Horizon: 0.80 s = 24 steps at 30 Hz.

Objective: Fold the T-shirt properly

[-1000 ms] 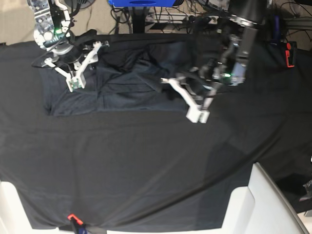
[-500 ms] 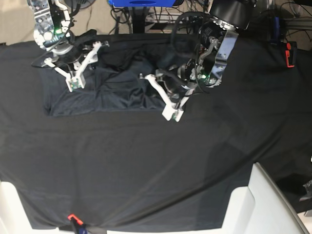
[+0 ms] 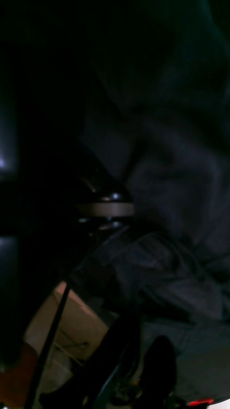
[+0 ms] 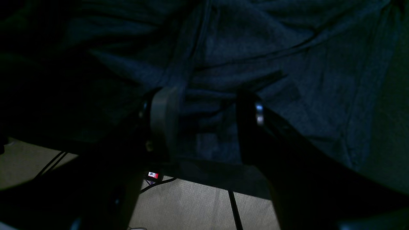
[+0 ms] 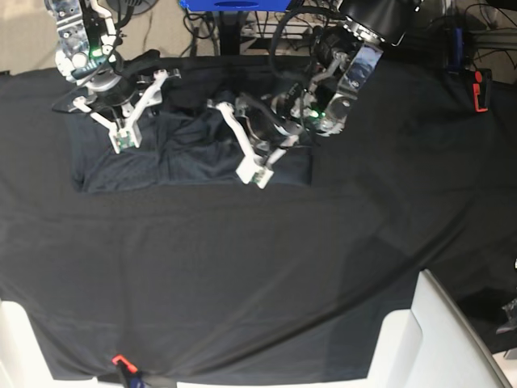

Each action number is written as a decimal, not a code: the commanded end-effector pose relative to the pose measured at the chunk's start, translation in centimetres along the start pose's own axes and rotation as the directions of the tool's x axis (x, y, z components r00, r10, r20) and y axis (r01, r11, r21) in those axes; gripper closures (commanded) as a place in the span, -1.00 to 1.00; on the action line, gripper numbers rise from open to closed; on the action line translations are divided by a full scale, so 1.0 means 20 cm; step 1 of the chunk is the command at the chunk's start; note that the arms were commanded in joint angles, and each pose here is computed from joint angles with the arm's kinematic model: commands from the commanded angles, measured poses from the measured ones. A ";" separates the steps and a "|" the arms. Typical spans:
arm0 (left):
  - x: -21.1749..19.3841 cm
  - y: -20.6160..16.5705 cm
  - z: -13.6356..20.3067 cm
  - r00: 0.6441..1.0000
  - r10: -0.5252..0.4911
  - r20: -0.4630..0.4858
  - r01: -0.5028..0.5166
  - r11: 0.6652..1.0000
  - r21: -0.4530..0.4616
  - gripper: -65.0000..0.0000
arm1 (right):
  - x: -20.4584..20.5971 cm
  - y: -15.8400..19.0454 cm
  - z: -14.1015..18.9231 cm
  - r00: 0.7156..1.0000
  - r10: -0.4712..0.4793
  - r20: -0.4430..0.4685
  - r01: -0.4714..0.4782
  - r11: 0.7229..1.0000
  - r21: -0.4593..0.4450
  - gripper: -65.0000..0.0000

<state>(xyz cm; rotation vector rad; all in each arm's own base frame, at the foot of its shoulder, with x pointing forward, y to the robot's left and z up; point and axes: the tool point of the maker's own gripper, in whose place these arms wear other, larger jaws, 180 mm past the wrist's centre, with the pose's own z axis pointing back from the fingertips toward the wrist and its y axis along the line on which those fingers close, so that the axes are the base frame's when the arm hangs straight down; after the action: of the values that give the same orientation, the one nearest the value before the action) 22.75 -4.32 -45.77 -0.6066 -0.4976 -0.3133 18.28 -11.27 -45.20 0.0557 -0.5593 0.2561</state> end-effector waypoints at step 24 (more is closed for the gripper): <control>0.50 -0.02 0.03 0.980 -0.020 0.200 0.024 1.000 -0.016 1.00 | 0.07 -0.23 0.12 0.996 -0.052 0.076 0.061 0.992 -0.114 0.15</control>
<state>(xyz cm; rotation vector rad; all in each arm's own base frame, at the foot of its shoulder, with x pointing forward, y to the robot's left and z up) 29.66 -5.87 -40.99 -0.6571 -0.6530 -0.2790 18.38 -15.45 -43.42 -0.0247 -0.5943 0.1640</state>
